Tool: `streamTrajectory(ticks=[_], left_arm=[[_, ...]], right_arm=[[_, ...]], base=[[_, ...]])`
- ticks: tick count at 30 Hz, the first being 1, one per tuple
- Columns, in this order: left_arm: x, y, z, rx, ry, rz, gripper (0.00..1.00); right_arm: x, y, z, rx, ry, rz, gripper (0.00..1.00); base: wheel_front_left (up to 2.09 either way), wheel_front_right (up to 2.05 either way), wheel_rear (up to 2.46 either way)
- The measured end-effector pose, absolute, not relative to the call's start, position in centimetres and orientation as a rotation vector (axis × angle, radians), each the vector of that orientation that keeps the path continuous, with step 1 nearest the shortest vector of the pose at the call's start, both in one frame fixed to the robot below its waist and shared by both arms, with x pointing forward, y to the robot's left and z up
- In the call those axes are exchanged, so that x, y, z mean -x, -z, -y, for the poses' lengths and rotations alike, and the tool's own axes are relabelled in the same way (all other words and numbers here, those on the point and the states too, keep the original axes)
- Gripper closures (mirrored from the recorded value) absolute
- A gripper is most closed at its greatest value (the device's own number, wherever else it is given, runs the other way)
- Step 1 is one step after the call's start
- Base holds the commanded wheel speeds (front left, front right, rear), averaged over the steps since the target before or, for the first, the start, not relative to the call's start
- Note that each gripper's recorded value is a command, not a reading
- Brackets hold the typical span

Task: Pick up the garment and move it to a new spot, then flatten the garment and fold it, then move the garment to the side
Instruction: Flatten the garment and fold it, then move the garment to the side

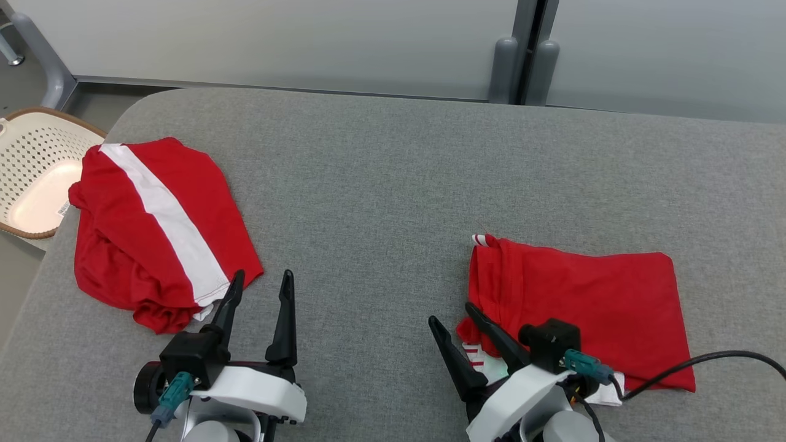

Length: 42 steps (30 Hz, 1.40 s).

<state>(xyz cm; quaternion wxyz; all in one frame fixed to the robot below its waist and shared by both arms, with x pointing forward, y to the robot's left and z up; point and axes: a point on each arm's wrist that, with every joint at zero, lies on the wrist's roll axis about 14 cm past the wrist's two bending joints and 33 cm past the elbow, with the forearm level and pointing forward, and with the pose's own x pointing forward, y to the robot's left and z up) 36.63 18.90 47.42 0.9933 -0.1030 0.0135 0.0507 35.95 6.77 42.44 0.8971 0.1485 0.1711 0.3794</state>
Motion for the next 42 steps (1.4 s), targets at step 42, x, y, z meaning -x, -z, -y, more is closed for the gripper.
streamTrajectory(ticks=[42], left_arm=[[-39.0, -50.9, -14.0, 0.209, 0.058, 0.075, 0.0]], right_arm=[[-41.5, -50.4, 15.4, 0.046, -0.185, 0.083, 0.0]], base=[[0.0, 0.0, 0.0]])
